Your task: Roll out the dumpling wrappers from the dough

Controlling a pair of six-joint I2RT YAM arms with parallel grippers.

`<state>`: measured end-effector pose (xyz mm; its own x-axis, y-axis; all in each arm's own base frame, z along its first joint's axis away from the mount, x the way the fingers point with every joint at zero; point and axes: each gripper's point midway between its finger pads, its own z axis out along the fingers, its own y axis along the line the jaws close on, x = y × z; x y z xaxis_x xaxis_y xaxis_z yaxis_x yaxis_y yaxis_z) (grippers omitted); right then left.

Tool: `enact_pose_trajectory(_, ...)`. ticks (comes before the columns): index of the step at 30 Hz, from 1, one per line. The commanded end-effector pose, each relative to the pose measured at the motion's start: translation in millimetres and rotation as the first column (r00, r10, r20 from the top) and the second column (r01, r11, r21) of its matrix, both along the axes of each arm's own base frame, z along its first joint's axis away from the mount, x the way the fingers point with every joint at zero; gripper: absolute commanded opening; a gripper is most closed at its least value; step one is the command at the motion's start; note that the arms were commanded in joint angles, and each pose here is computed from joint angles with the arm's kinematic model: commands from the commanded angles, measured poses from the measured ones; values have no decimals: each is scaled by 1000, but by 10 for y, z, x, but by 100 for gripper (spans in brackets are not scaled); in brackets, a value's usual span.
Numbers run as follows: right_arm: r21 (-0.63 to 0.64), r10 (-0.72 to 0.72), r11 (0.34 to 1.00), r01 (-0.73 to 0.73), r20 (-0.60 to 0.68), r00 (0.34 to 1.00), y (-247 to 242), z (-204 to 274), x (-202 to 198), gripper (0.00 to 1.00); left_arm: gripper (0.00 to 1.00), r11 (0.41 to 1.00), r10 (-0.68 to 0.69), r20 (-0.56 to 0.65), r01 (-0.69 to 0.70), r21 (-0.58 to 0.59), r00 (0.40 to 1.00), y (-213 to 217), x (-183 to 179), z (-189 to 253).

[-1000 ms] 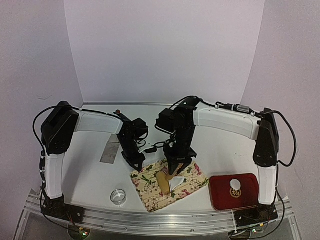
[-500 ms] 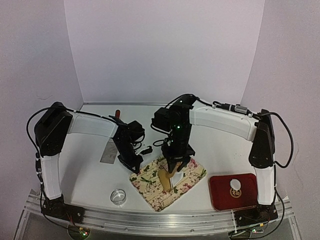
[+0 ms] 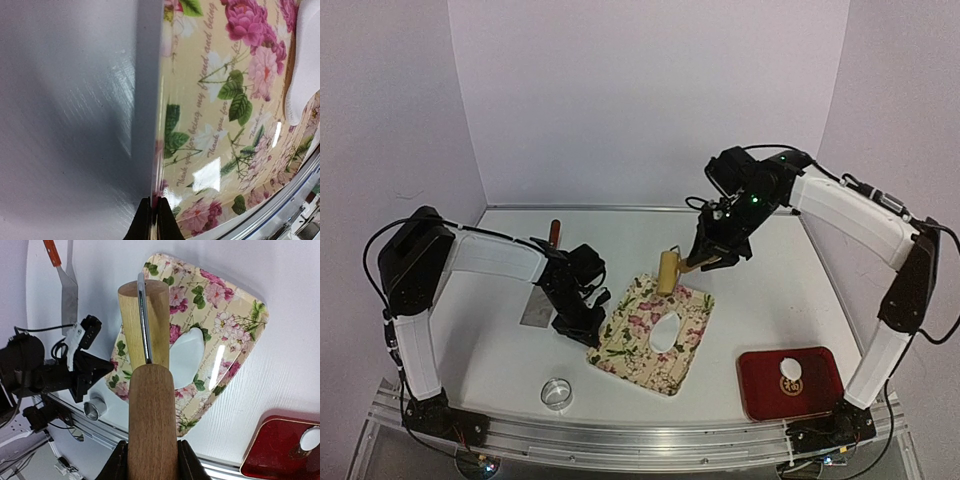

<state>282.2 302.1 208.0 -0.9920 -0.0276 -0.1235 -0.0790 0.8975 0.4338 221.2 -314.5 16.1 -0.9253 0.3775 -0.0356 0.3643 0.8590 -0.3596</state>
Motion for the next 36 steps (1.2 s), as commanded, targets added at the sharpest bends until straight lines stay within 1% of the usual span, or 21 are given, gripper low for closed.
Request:
enact_pose_trajectory(1,141,-71,988,62,58,996,-36,141,189,0,7,986,157,-62,-160,-45,986,-3,-52,115)
enact_pose_trajectory(2,171,-85,983,74,54,995,-60,154,220,0,12,984,162,-70,-167,-68,984,-32,-62,184)
enact_pose_trajectory(4,265,-94,961,78,48,994,-29,189,292,0,25,981,164,-72,-170,-97,984,-60,-72,324)
enact_pose_trajectory(6,330,-88,941,74,27,996,-2,157,306,0,39,980,163,-52,-168,-104,985,-69,-35,445)
enact_pose_trajectory(7,346,-83,935,75,7,997,2,116,294,0,44,981,160,-40,-164,-107,986,-79,-3,502)
enact_pose_trajectory(11,355,-88,928,110,-79,993,-17,-111,186,0,55,985,130,-8,-130,-115,991,-181,185,616)
enact_pose_trajectory(16,349,-122,920,176,-171,978,-84,-339,11,0,62,985,107,45,-100,-144,993,-339,586,637)
enact_pose_trajectory(19,362,-163,902,236,-222,961,-103,-374,-57,0,64,991,72,54,-65,-115,996,-416,748,538)
enact_pose_trajectory(24,371,-228,877,304,-235,945,-159,-408,-73,0,64,997,11,74,-5,-74,997,-473,898,376)
enact_pose_trajectory(26,399,-245,855,331,-251,937,-126,-450,-46,0,60,997,1,57,3,-72,998,-483,924,300)
enact_pose_trajectory(28,430,-269,825,367,-273,924,-99,-454,-29,0,59,998,-16,57,19,-63,998,-492,953,272)
enact_pose_trajectory(30,434,-298,806,403,-290,909,-116,-488,-29,0,59,999,-33,74,35,-28,997,-455,995,240)
enact_pose_trajectory(33,392,-331,804,448,-330,884,-183,-671,-96,0,55,998,-56,88,56,1,995,-416,1014,179)
enact_pose_trajectory(36,353,-365,802,482,-350,863,-246,-855,-136,0,47,997,-75,85,73,28,994,-368,1001,91)
